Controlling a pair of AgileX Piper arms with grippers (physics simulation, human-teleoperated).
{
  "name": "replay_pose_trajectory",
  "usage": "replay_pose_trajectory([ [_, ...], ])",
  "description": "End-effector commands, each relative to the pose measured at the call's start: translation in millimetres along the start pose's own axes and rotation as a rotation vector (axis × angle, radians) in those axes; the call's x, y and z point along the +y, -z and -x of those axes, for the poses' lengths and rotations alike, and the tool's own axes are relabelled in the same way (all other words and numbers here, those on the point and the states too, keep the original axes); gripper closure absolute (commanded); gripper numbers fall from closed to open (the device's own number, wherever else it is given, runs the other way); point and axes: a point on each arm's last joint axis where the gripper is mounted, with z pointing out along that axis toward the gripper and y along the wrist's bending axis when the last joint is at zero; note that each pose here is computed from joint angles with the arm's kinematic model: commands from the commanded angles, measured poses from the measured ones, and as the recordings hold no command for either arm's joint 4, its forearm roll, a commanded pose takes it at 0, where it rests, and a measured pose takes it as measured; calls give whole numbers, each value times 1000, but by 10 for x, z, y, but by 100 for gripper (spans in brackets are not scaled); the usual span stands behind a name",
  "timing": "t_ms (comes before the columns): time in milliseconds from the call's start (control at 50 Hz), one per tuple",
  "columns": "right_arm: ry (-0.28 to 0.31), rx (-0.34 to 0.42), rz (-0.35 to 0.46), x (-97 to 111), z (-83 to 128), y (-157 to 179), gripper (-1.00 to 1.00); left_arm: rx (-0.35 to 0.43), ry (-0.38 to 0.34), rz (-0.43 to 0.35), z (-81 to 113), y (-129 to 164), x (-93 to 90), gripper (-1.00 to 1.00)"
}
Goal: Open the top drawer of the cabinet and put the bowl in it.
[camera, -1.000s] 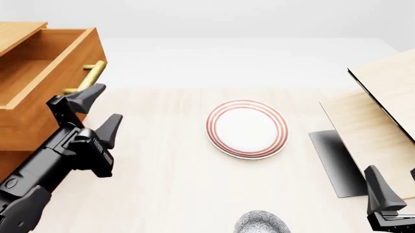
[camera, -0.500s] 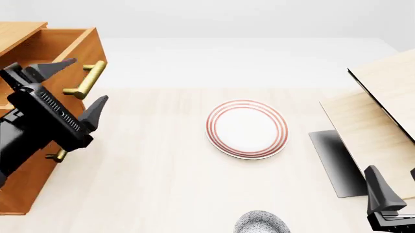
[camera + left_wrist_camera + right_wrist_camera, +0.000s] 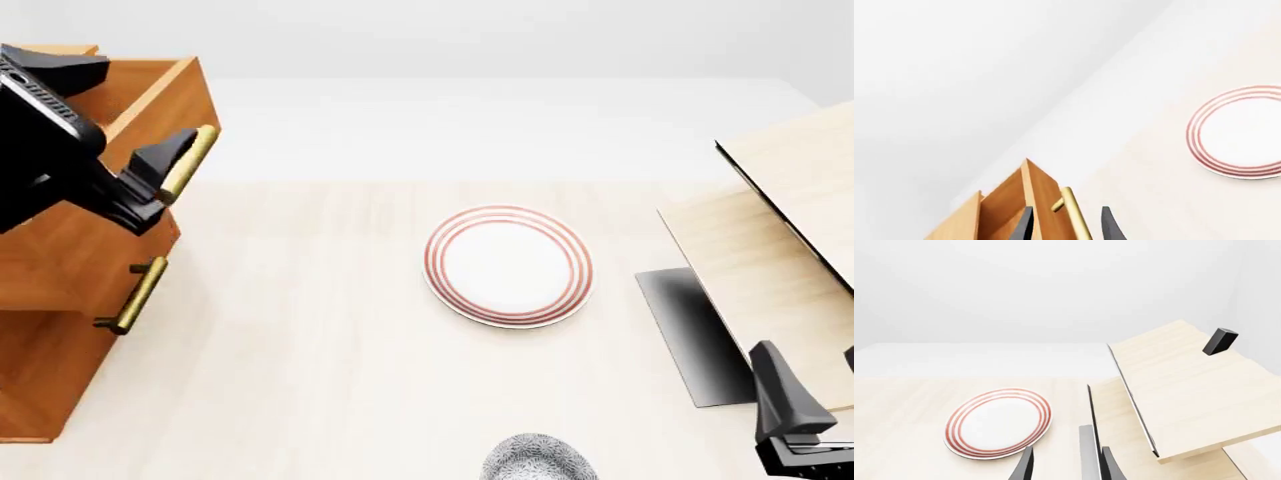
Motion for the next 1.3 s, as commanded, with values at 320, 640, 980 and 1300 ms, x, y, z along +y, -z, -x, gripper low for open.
replay_pose_trajectory([
  [320, 0, 0, 0, 0, -3, 3, -100, 75, 337, -32, 534, -12, 434, -100],
  [640, 0, 0, 0, 0, -3, 3, -100, 146, 442, 29, 609, 151, 683, -100],
  [980, 0, 0, 0, 0, -3, 3, -100, 247, 585, 63, 530, 19, 789, -100],
  [1300, 0, 0, 0, 0, -2, 3, -100, 388, 693, 58, 362, -278, 808, -100],
])
